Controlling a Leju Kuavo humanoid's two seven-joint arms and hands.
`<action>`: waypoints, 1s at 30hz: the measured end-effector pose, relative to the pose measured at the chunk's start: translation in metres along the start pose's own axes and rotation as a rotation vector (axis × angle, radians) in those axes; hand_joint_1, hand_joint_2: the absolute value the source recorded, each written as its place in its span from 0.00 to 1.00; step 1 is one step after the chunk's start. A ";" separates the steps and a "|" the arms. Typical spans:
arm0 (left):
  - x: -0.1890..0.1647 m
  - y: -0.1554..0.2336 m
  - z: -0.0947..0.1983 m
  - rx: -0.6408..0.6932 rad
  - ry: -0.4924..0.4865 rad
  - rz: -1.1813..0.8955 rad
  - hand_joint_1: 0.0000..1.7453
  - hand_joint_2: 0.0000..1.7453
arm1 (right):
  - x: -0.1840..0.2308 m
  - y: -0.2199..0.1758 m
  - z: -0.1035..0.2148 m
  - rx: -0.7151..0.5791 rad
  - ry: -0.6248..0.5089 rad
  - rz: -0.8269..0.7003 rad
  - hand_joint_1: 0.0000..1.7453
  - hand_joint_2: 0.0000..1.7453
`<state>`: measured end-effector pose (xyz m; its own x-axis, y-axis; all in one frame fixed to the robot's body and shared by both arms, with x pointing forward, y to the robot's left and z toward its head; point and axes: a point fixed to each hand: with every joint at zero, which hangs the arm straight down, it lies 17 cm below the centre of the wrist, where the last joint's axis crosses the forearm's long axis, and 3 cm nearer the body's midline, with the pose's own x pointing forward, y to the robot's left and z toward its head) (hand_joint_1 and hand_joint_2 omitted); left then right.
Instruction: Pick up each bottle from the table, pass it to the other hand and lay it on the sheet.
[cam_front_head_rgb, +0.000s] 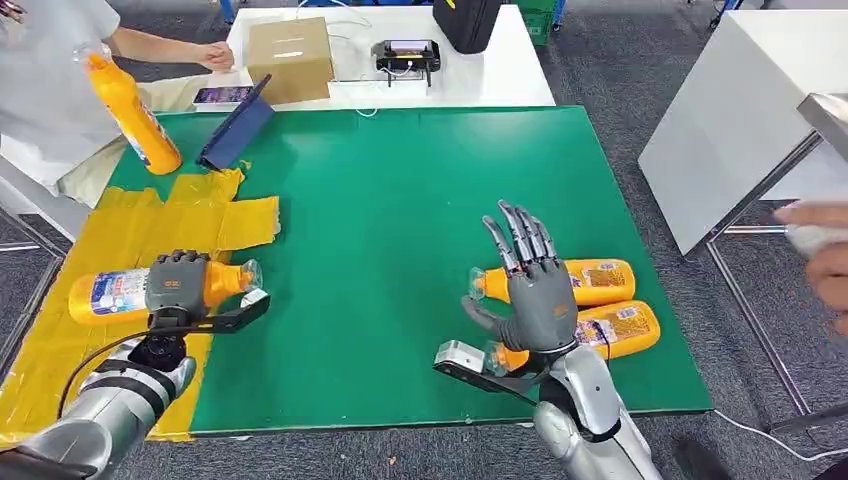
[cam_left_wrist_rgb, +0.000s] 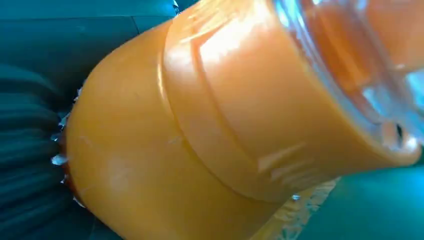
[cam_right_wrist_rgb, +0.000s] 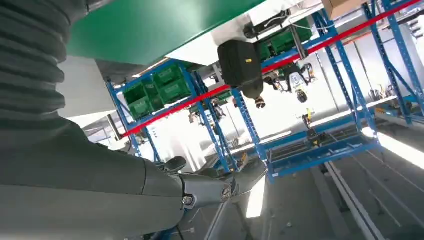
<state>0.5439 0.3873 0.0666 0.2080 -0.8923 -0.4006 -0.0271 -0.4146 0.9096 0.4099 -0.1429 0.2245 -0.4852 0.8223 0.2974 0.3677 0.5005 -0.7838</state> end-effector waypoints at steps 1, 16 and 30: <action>0.000 -0.001 0.000 -0.002 -0.001 -0.003 1.00 1.00 | -0.001 0.000 0.000 0.001 0.000 0.001 0.00 1.00; 0.040 0.010 0.020 0.065 -0.200 0.573 0.00 1.00 | -0.068 0.025 0.025 0.176 0.144 0.108 0.00 1.00; 0.041 0.010 0.030 0.076 -0.119 0.711 0.00 1.00 | -0.096 0.026 0.031 0.205 0.181 0.152 0.00 1.00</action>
<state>0.5231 0.3411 0.0557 0.0074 -0.9623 0.2719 -0.1854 0.2658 0.9460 0.4414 -0.2171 0.1587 -0.2815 0.9275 0.2459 0.2488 0.3180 -0.9149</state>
